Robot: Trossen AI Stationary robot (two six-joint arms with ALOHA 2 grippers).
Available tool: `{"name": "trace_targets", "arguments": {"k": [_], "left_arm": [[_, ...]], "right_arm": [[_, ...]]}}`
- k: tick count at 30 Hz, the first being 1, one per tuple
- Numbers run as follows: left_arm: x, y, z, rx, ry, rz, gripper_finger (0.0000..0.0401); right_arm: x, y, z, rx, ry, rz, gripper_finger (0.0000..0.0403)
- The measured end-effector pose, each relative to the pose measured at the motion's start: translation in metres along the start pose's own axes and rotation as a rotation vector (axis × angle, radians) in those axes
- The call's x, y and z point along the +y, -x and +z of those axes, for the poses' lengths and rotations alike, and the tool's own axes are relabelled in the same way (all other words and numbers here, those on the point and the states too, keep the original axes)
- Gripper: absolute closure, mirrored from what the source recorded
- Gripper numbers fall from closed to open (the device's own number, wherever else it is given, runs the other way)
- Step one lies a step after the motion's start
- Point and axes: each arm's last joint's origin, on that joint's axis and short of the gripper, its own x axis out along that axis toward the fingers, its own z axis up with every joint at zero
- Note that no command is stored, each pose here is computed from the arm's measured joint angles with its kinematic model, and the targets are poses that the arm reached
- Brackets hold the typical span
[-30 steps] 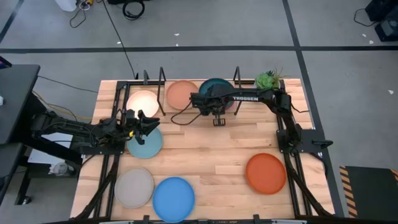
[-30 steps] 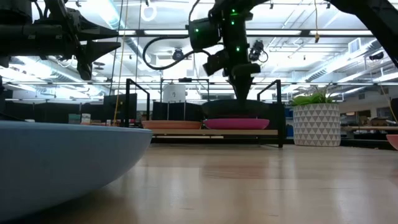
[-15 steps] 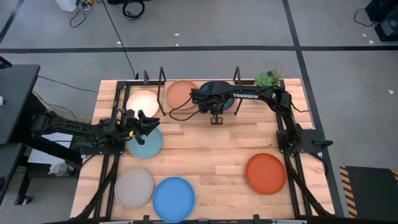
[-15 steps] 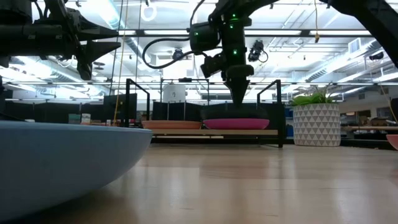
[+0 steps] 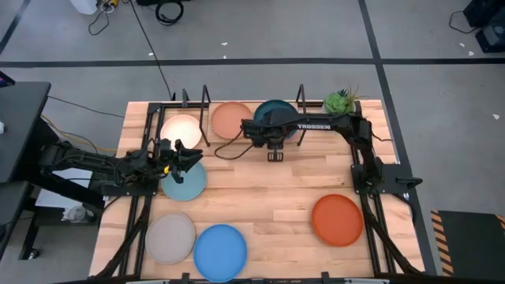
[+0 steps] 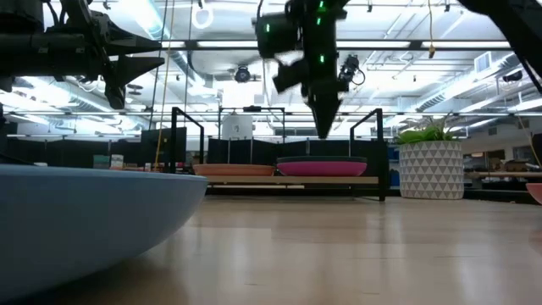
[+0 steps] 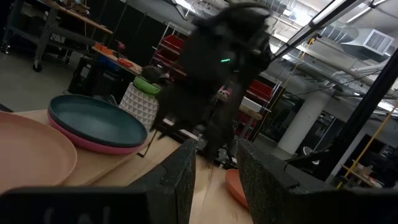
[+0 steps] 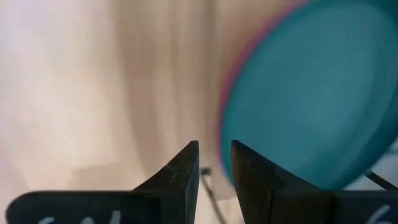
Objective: Place and stack plates onto a shelf
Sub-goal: Stack the orange plate on top of the dark green plate on the shelf
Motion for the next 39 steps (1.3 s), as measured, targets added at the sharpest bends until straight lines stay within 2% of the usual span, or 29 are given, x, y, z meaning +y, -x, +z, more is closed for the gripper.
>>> {"name": "trace_targets", "arguments": {"k": [4,9,12,17,23,27,30,34,39], "left_arm": [[0.000,0.000,0.000,0.000,0.000,0.000,0.0278],[0.000,0.000,0.000,0.000,0.000,0.000,0.0278],[0.000,0.000,0.000,0.000,0.000,0.000,0.0278],[0.000,0.000,0.000,0.000,0.000,0.000,0.0278],[0.000,0.000,0.000,-0.001,0.000,0.000,0.0278],[0.000,0.000,0.000,0.000,0.000,0.000,0.0278],[0.000,0.000,0.000,0.000,0.000,0.000,0.0278],[0.000,0.000,0.000,0.000,0.000,0.000,0.0278],[0.000,0.000,0.000,0.000,0.000,0.000,0.0278]], "right_arm": [[0.023,0.030,-0.001,-0.125,0.008,-0.003,0.0306],[0.059,0.053,-0.011,-0.222,0.039,0.079,0.0306],[0.089,0.048,-0.022,-0.188,0.077,0.131,0.0306],[0.142,0.027,-0.048,-0.053,0.139,0.235,0.0306],[0.186,-0.005,-0.085,0.126,0.203,0.213,0.0306],[0.196,-0.023,-0.104,0.207,0.258,0.176,0.0292],[0.196,-0.030,-0.112,0.268,0.244,0.166,0.0276],[0.193,-0.032,-0.118,0.353,0.206,0.210,0.0258],[0.194,-0.040,-0.127,0.396,0.213,0.198,0.0255]]}}
